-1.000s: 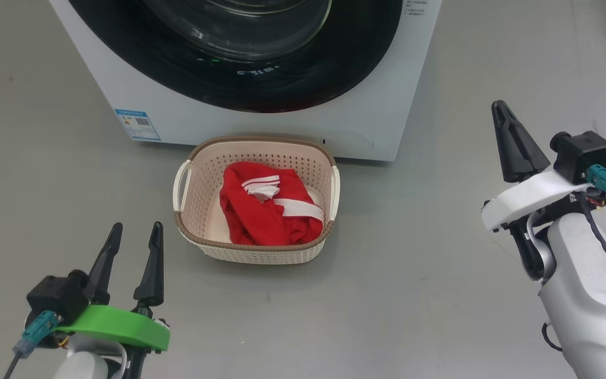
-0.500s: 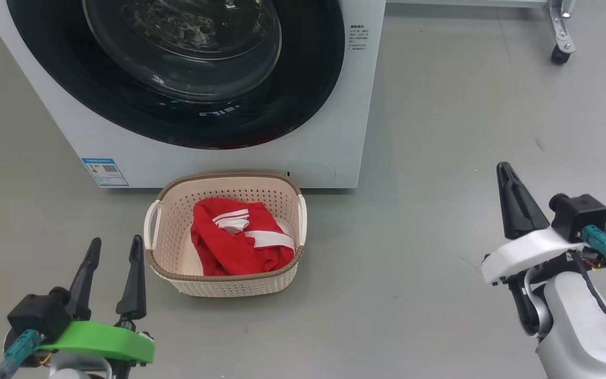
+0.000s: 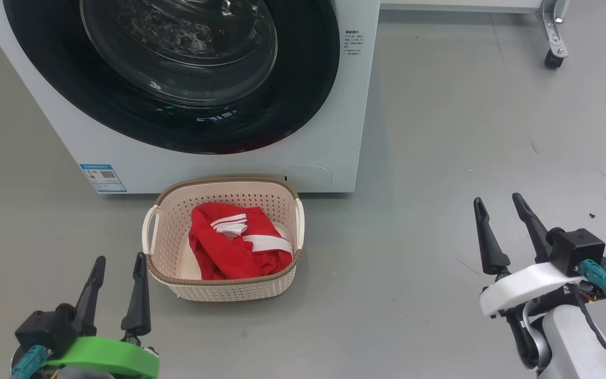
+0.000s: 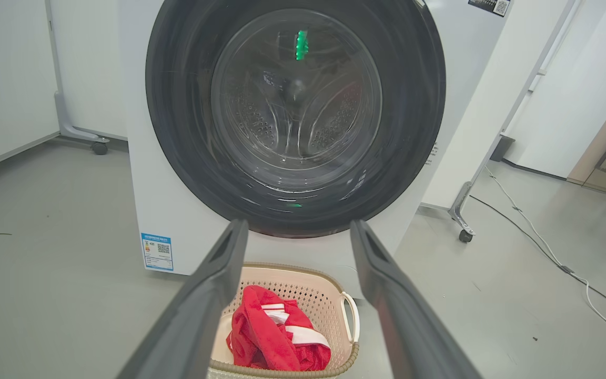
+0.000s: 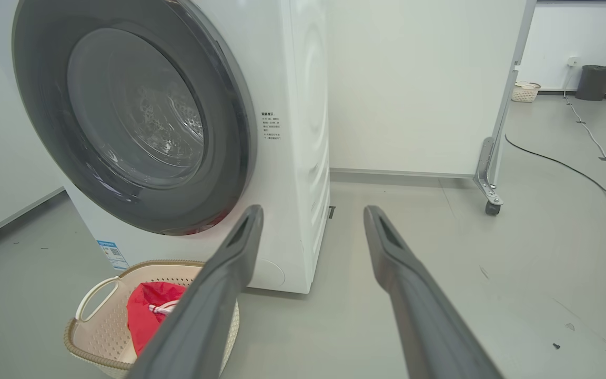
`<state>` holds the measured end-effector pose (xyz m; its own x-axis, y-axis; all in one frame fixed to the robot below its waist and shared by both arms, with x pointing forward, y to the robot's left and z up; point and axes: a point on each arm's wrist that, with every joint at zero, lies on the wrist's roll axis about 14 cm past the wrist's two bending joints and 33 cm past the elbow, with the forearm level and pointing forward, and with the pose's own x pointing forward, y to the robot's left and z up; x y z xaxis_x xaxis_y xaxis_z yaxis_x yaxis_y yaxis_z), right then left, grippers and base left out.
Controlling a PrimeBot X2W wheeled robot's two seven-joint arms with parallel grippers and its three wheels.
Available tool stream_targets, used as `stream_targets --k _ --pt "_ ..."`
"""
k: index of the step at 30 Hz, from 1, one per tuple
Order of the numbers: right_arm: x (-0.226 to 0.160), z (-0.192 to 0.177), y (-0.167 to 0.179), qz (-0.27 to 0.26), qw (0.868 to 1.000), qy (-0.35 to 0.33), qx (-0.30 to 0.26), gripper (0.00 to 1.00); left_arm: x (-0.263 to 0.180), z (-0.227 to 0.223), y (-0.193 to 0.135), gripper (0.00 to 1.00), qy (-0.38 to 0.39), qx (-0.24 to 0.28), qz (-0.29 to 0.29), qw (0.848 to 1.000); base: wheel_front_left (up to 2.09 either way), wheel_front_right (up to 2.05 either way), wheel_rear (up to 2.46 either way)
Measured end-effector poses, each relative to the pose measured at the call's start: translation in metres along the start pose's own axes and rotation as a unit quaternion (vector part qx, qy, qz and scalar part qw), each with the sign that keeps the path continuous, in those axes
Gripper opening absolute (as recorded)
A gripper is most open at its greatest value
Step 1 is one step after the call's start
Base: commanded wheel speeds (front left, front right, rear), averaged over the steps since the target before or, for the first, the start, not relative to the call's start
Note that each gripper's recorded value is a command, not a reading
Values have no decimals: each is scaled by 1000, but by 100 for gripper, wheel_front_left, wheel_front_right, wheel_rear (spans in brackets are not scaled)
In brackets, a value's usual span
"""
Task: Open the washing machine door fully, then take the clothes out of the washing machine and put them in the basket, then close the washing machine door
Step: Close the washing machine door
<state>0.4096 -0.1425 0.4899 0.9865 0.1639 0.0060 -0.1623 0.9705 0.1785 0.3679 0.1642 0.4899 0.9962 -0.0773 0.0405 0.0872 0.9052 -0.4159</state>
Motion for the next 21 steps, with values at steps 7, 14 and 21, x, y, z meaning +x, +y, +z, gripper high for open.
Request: stream_targets --k 7,14,21 --pt "-6 0 0 -7 1000 -3 3 100 -2 -3 0 100 4 1 3 1000 0 0 0" --pt "-10 2 2 -6 1000 -8 2 100 -9 -9 5 100 10 -11 17 1000 0 0 0" --pt "-14 1 5 -4 1000 -8 3 100 -9 -7 4 100 8 -10 15 1000 0 0 0"
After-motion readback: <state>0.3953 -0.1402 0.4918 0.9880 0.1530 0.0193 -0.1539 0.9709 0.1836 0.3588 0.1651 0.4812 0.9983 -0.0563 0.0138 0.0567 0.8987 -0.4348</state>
